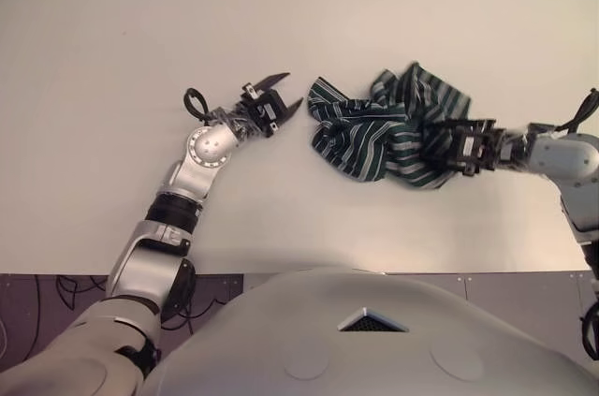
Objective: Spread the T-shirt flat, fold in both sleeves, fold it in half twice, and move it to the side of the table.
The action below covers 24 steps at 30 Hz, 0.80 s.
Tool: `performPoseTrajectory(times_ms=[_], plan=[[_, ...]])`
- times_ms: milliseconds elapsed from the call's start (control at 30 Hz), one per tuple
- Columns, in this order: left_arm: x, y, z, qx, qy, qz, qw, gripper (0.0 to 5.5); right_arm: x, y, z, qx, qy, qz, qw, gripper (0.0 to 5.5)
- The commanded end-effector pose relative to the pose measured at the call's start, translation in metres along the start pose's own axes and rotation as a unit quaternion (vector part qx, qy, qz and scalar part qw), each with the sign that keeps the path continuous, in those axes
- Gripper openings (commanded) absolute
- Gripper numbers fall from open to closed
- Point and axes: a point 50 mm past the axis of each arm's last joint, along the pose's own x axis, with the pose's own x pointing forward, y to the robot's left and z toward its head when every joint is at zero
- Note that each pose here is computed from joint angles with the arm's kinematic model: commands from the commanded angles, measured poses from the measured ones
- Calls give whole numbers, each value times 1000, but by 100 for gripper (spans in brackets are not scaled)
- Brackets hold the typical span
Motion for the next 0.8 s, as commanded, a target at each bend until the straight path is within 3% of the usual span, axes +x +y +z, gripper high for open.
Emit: performPoseTrajectory(times_ms=[33,167,267,433,667,800], plan=[[-17,-16,-37,-10,95,-34,995,245,-6,9,13,16,-46,20,999,273],[-12,-9,-21,-37,42,-13,998,245,-10,9,19,27,-74,12,997,273],[-9,2,13,-87,-67,5,994,245,-16,-4,24,27,-93,-41,994,273],[-32,-12,60,-160,-225,-120,954,245,-27,-21,29,45,-127,-98,986,273],[-48,-27,46,-301,-185,-253,901,245,-33,-25,24,52,-138,-144,978,273],[-40,-42,32,-317,-116,-274,900,245,-31,-23,21,53,-140,-151,977,273]])
